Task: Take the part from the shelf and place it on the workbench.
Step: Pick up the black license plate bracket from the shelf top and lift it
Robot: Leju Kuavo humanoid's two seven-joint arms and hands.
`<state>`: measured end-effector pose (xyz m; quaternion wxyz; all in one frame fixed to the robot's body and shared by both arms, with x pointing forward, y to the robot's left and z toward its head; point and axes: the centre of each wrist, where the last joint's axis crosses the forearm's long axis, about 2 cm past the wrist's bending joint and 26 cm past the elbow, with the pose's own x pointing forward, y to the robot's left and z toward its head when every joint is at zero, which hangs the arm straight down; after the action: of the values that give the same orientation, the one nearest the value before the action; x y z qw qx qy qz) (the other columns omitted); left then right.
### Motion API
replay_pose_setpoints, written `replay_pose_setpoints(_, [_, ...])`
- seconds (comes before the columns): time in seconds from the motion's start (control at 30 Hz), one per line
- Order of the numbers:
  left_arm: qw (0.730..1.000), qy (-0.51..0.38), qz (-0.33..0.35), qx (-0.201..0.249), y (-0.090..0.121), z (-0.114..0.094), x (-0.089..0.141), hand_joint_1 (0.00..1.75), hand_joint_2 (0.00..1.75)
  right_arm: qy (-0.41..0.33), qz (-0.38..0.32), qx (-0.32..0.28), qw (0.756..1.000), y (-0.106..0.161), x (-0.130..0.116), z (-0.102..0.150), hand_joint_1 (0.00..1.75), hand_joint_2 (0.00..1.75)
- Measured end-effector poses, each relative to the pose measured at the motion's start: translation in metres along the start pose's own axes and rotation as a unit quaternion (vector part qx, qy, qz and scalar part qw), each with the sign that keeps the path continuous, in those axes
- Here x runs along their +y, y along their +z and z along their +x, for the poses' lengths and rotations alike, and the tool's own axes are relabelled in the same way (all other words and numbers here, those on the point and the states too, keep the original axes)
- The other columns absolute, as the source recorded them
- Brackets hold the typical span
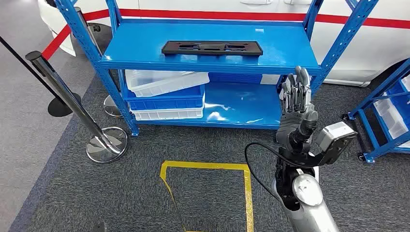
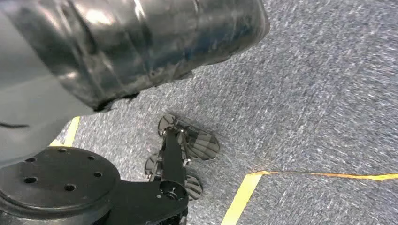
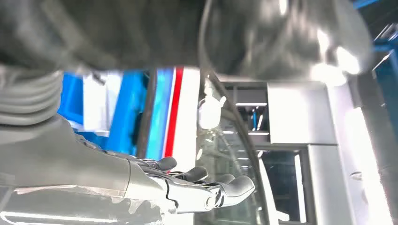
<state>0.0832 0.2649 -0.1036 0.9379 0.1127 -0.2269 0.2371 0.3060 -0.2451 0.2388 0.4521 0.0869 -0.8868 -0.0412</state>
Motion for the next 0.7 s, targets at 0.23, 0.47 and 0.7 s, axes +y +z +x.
replay_pose_setpoints(0.23, [1.000,0.010,-0.001,-0.006,0.000,0.001,-0.001,0.00,0.00,0.032,-0.001,-0.032,0.999,-0.004,0.004,0.021,0.00,1.75])
replay_pose_setpoints(0.47, [1.000,0.015,-0.005,-0.009,0.001,0.002,-0.005,0.00,0.00,0.010,0.013,-0.060,0.998,-0.005,0.006,0.035,0.00,1.75])
replay_pose_setpoints(0.7, [1.000,0.010,-0.006,-0.011,0.001,0.002,-0.005,0.00,0.00,0.003,0.032,-0.075,0.997,-0.004,0.006,0.042,0.00,0.00])
